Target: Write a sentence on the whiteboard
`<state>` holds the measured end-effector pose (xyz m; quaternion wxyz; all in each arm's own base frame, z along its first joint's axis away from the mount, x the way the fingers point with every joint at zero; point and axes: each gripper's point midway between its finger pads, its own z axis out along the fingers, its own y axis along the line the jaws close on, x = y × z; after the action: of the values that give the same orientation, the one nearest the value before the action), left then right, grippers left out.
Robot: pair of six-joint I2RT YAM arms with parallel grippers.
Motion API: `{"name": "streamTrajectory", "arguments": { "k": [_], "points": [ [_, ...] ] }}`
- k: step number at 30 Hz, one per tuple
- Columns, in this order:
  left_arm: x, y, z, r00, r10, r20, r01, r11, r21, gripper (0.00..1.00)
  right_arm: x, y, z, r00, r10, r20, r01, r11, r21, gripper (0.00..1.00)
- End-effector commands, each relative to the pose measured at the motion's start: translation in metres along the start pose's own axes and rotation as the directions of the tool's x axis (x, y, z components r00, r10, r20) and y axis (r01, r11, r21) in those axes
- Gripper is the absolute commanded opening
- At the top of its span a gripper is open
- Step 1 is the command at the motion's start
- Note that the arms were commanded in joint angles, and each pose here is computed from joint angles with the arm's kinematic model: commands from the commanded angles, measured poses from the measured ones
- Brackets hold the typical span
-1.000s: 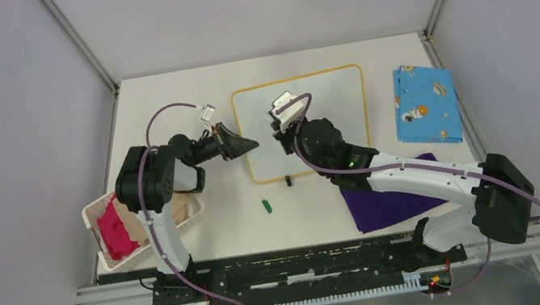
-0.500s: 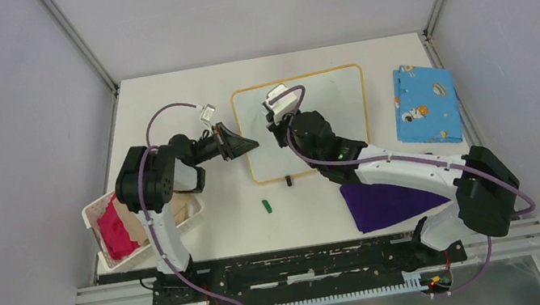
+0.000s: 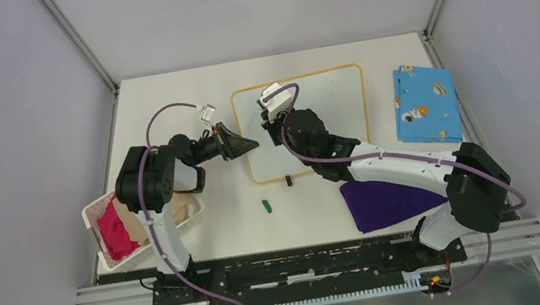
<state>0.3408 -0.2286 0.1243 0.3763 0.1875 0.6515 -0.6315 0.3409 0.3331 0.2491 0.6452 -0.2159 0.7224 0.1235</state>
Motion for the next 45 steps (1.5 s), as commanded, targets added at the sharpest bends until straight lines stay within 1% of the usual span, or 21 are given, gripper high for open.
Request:
{"name": "streamTrajectory", "arguments": {
  "k": [1, 14, 36, 41, 45],
  "points": [
    [-0.019, -0.023, 0.001, 0.981, 0.184, 0.059, -0.187, 0.98, 0.067, 0.2, -0.031, -0.005, 0.007, 0.995, 0.054, 0.079, -0.056, 0.998, 0.031, 0.0],
    [-0.019, -0.021, 0.002, 0.982, 0.18, 0.057, -0.184, 0.981, 0.067, 0.2, -0.016, -0.012, 0.01, 0.998, 0.047, 0.05, -0.05, 0.997, 0.053, 0.0],
    [-0.019, -0.021, 0.002, 0.982, 0.18, 0.058, -0.184, 0.981, 0.067, 0.21, 0.009, -0.021, -0.002, 0.999, 0.039, 0.006, -0.039, 0.997, 0.059, 0.0],
    [-0.019, -0.022, 0.002, 0.982, 0.179, 0.058, -0.183, 0.981, 0.068, 0.25, 0.011, -0.022, -0.005, 0.999, 0.039, 0.004, -0.04, 0.997, 0.059, 0.0],
    [-0.021, -0.023, 0.002, 0.982, 0.178, 0.061, -0.182, 0.981, 0.069, 0.31, 0.004, -0.02, -0.006, 0.998, 0.053, 0.019, -0.054, 0.998, 0.041, 0.0]
  ]
}}
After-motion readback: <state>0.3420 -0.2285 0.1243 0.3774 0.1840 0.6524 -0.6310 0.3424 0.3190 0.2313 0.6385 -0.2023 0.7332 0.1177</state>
